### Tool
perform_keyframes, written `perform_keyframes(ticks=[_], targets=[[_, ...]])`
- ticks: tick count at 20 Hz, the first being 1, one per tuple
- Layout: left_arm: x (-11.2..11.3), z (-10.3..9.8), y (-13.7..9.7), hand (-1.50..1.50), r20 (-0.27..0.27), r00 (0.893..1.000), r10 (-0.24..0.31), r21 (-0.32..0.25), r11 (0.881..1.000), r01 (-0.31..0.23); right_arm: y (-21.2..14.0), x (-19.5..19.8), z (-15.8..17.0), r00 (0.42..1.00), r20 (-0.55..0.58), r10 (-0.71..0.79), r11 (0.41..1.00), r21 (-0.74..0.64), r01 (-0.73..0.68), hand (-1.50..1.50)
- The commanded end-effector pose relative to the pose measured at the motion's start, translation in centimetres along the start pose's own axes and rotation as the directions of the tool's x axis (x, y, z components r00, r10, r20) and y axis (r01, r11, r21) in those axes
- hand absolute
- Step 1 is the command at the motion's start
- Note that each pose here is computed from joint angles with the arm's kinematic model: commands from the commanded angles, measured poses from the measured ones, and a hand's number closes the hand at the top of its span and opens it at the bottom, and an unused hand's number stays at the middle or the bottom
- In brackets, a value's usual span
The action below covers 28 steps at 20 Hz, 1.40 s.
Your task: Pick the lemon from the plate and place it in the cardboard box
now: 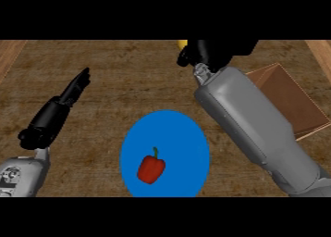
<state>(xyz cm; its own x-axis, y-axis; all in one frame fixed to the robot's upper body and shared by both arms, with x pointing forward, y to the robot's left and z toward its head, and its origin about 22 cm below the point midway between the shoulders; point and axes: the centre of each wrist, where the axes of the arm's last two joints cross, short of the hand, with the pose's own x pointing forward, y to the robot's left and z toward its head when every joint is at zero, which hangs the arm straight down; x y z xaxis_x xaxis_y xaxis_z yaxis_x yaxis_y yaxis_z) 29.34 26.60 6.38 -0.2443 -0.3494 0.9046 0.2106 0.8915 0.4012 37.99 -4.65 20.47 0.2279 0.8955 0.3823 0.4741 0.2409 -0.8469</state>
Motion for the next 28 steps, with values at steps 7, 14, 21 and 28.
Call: perform_keyframes(ticks=[7, 14, 21, 28], targets=[[-0.7, 1.3, 1.0, 0.00, -0.002, 1.000, 0.006, 0.006, 1.000, -0.006, 0.2, -9.3, -2.7, 0.961, -0.191, 0.200, 0.970, 0.175, -0.167, 1.50], [-0.3, 0.6, 1.7, 0.00, -0.004, 1.000, -0.002, 0.022, 1.000, 0.002, -0.6, -16.1, -3.9, 0.948, -0.240, 0.210, 0.901, 0.423, -0.092, 1.50], [-0.5, 2.6, 1.6, 0.00, -0.017, 1.000, -0.013, 0.000, 1.000, 0.013, -0.2, -21.9, -3.2, 0.924, -0.258, 0.281, 0.777, 0.627, -0.061, -1.50], [1.2, 0.2, -0.2, 0.00, -0.011, 1.000, 0.003, -0.006, 1.000, -0.003, -2.2, -22.1, -3.8, 0.990, -0.142, -0.002, 0.843, 0.533, 0.078, -1.50]])
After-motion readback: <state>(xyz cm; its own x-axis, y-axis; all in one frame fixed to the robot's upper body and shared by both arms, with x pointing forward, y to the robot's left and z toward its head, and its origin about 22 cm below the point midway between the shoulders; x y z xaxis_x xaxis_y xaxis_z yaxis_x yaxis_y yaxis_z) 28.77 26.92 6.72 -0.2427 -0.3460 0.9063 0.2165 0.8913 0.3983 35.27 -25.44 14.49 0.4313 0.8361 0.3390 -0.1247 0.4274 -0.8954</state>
